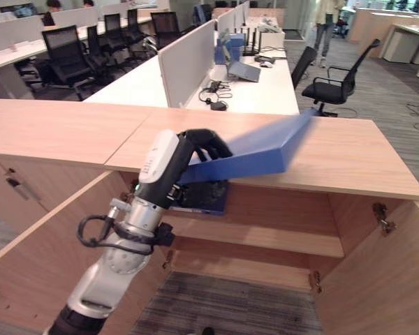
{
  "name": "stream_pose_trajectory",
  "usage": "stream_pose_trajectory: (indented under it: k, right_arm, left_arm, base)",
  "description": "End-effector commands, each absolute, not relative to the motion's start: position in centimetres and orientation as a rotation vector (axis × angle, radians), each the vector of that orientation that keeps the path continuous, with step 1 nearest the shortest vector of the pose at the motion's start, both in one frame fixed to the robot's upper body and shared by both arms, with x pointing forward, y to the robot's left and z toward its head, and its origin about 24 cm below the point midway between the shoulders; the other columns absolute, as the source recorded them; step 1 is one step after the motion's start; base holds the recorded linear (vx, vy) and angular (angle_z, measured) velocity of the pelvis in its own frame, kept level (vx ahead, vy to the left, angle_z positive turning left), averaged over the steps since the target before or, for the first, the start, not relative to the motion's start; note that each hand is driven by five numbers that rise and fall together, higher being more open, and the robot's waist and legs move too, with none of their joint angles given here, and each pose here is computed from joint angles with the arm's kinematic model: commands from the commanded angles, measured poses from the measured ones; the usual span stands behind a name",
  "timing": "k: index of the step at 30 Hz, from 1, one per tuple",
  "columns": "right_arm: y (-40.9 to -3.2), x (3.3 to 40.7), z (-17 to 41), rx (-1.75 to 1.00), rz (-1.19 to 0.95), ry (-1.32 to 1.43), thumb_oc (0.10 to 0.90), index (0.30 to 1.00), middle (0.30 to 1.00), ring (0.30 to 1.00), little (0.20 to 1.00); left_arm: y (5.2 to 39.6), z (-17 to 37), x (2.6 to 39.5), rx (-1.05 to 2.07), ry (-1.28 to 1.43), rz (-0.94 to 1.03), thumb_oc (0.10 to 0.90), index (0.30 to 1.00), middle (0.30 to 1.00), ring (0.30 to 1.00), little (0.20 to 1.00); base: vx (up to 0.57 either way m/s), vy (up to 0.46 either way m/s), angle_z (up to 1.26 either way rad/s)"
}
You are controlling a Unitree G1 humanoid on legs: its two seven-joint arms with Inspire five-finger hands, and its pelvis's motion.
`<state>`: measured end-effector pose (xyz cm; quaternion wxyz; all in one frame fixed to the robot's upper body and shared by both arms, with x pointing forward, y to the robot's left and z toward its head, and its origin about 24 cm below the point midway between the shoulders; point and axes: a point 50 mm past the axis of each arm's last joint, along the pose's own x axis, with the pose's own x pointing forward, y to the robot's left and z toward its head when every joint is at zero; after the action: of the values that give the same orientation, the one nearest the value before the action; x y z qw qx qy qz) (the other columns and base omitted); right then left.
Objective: Put the empty folder in the office cabinet
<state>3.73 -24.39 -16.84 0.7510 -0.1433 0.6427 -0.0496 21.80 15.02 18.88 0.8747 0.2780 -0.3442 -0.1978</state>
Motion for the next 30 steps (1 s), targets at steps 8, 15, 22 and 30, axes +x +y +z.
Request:
stream_pose_trajectory:
  k: [8, 15, 22, 30]
  right_arm:
    - [-23.8, 7.0, -16.6, -0.338, 0.029, 1.342, 0.800, 0.900, 0.900, 0.900, 0.900]
    - [-23.7, 7.5, -16.5, -0.328, 0.029, 1.321, 0.800, 0.900, 0.900, 0.900, 0.900]
    - [-22.9, 13.3, -14.9, -0.338, 0.080, 1.105, 0.800, 0.900, 0.900, 0.900, 0.900]
    - [-20.5, 21.3, -8.1, -0.458, 0.235, 0.608, 0.800, 0.900, 0.900, 0.900, 0.900]
  left_arm:
    - [15.4, 19.1, 21.0, -0.024, -0.522, -0.703, 0.400, 0.300, 0.300, 0.300, 0.300]
    - [17.7, 15.5, 20.7, 0.227, -0.316, -0.615, 0.400, 0.300, 0.300, 0.300, 0.300]
    - [21.1, 10.7, 20.2, 0.608, -0.086, -0.508, 0.400, 0.300, 0.300, 0.300, 0.300]
    - [23.2, 7.8, 18.7, 0.747, 0.027, -0.412, 0.400, 0.300, 0.300, 0.300, 0.300]
  base:
    - [0.00, -0.004, 0.00]
    - [0.00, 0.000, 0.00]
    - [0.00, 0.000, 0.02]
    - [0.00, 0.008, -0.02]
